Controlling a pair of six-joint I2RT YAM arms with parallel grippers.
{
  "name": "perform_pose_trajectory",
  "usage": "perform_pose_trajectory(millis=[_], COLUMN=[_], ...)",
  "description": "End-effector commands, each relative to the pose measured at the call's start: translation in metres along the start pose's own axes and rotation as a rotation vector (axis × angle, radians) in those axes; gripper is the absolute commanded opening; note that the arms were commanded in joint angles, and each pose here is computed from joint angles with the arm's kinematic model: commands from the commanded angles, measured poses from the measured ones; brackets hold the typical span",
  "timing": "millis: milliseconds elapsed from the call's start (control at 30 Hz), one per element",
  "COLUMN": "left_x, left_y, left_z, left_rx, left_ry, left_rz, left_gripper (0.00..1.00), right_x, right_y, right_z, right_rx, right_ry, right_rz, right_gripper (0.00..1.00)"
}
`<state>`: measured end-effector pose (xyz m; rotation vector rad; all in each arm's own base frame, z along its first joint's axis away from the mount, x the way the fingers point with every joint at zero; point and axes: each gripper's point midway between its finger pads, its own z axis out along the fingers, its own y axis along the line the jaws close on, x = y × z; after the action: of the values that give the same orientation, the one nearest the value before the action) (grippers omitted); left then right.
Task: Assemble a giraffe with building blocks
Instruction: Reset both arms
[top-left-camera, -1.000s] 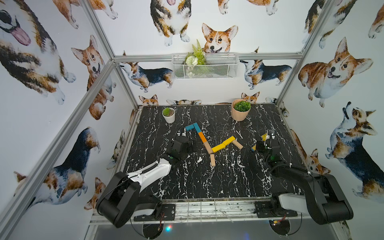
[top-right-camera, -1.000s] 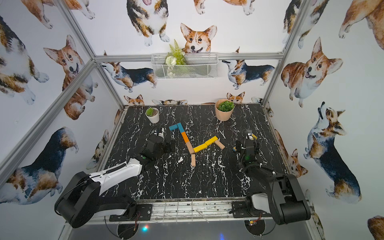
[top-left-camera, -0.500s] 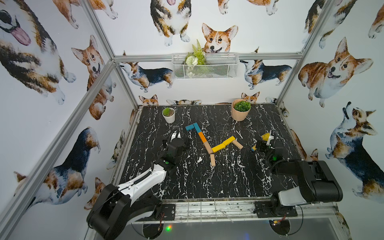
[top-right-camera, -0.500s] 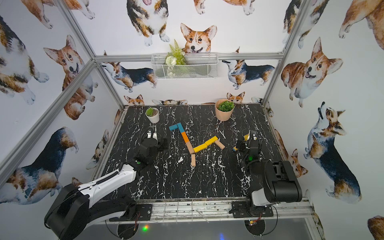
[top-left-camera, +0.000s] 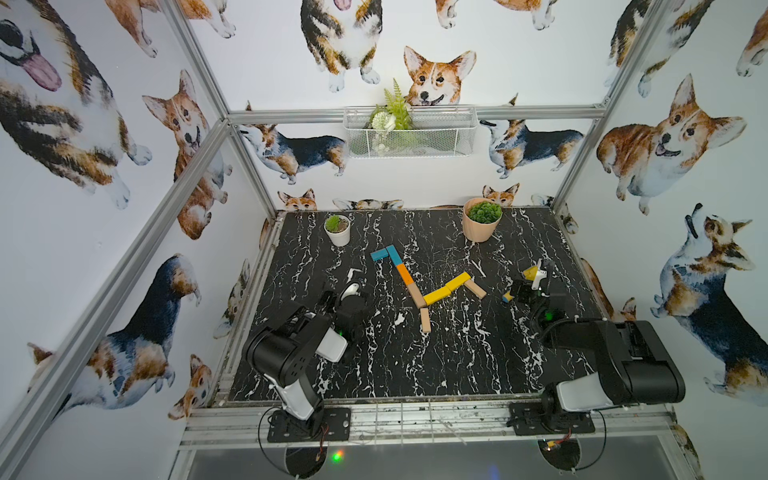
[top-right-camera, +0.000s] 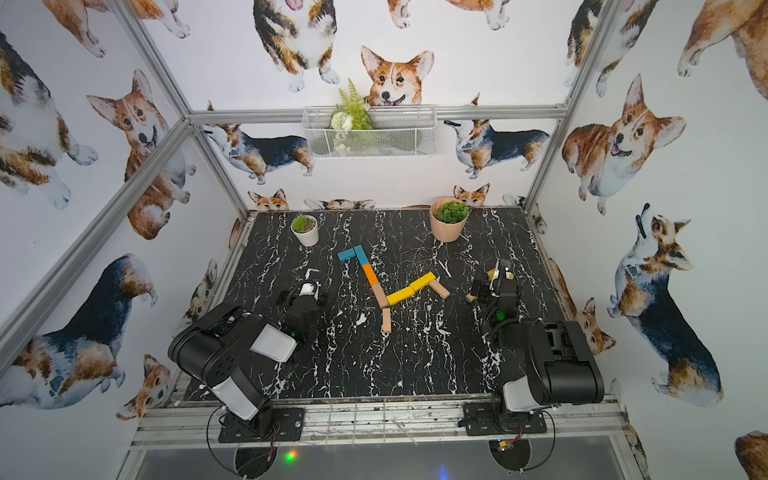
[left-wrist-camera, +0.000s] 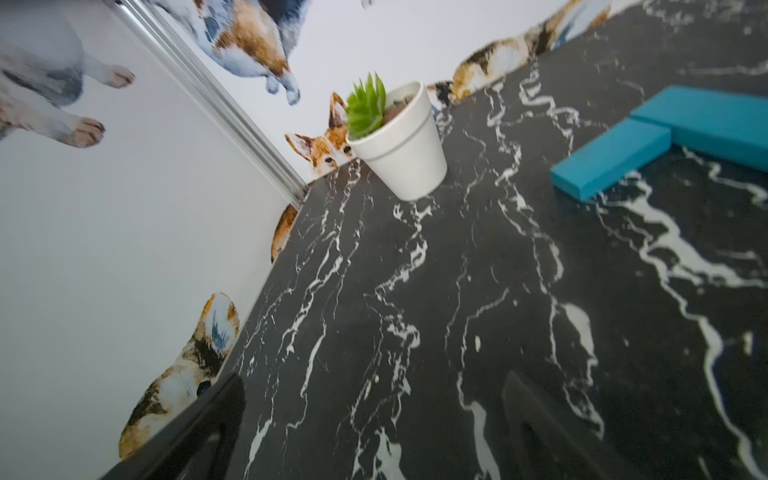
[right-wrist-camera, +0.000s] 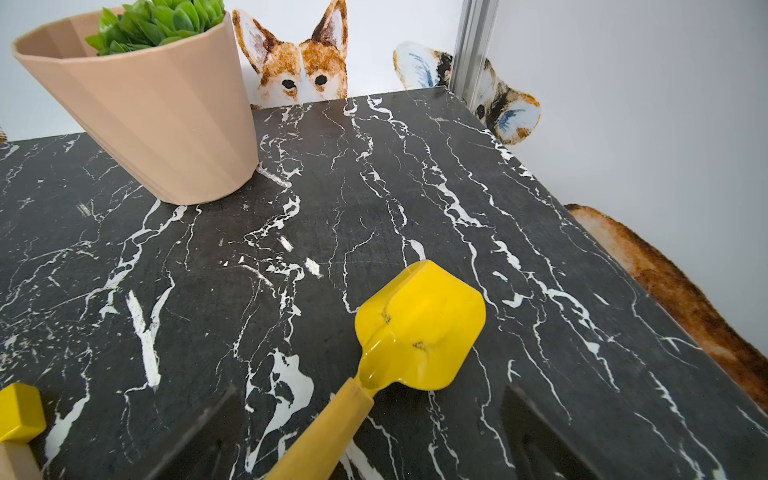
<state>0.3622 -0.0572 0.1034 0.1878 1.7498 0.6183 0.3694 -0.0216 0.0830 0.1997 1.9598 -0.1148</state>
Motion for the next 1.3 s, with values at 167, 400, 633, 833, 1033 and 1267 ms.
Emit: perform_pose_trajectory(millis=[167,400,633,833,1033,1267], left_x=[-0.009,0.008,0.024,0.025,0.024,0.024], left_y=[0.035,0.034,0.036,0.035,0.035,0.035], left_z=[0.010,0.039,0.052,0.049,0.049,0.049], left_rx=[-0.026,0.161,0.206,0.201,0.197,0.197], left_ry=[-0.040,0.088,0.109,0.116,0.114,0.111], left_rz=[-0.195,-0.311,-0.386,-0.383,-0.380,-0.380], left_gripper=[1.00,1.00,1.00,1.00,1.00,1.00], right_x=[-0.010,-0.009,-0.009,-0.009,-0.009,-0.009], right_y=[0.001,0.001,0.001,0.001,0.001,0.001], right_z=[0.000,0.000,0.000,0.000,0.000,0.000], right_rx=[-0.003,-0.002,-0.004,-0.003,-0.003,-0.003], right_ry=[-0.036,-0.034,-0.034,-0.035,-0.034,-0.035], right_rz=[-0.010,-0.010,-0.011,-0.010,-0.010,-0.011], right_gripper=[1.00,1.00,1.00,1.00,1.00,1.00])
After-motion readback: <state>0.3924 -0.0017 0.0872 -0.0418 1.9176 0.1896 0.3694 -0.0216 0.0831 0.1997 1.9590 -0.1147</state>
